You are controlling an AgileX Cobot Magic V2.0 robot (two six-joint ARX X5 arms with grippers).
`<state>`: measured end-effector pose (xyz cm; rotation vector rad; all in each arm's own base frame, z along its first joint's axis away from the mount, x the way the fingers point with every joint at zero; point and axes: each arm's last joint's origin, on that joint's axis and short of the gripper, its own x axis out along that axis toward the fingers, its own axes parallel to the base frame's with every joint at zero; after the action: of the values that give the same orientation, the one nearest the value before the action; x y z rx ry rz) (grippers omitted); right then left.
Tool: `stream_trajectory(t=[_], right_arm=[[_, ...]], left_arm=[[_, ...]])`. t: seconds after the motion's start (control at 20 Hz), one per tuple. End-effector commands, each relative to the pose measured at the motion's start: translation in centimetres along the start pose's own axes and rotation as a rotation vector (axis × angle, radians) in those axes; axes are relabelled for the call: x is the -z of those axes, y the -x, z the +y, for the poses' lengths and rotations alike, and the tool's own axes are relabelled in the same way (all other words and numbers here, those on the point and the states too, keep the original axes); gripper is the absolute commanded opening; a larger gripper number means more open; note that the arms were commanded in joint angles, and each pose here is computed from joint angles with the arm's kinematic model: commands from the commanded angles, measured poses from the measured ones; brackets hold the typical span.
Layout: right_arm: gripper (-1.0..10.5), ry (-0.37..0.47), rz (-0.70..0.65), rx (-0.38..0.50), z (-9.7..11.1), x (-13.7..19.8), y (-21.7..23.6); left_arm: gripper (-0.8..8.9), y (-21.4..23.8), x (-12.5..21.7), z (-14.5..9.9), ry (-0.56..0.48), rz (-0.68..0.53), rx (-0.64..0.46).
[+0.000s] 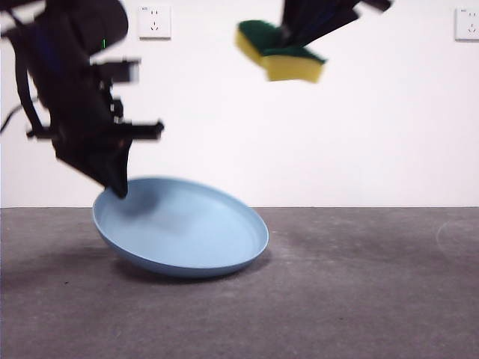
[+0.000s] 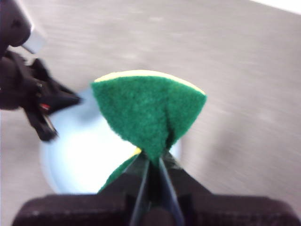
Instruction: Pick up the plate,pick up the cloth,clean the plate with the cloth
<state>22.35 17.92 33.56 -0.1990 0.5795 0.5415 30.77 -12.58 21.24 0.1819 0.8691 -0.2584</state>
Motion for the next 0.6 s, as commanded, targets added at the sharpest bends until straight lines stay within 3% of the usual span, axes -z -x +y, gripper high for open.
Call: stream_trajectory(t=[0.05,0.25,0.3,0.4,0.45,0.6], right_arm=[[-0.2,0.015,0.016,0.071,-0.4,0.4,1.2],[-0.2,0.003,0.037,0.124,-1.3,0.7,3.0],[-0.2,-0.011,0.038,0.131,-1.6,0.7,3.0],[-0.2,-0.054,0.041,0.150,-2.2,0.7,2.9],[-0.2,-0.075,0.046,0.160,-2.4,0.8,2.6],[-0.2,-0.157,0.077,0.187,-3.2,1.0,1.0]], left_arm=[[-0.08,-2.3,0.5,1.0,0.004,0.033,-0.024],[0.04,-4.7,1.4,2.2,0.032,0.094,-0.047],[0.65,-4.8,1.5,2.4,0.035,0.098,-0.045],[3.44,-4.8,1.3,2.3,0.037,0.075,-0.045],[4.36,-4.7,1.1,2.3,0.038,0.065,-0.045],[4.40,-3.3,0.4,2.3,0.040,0.039,-0.042]])
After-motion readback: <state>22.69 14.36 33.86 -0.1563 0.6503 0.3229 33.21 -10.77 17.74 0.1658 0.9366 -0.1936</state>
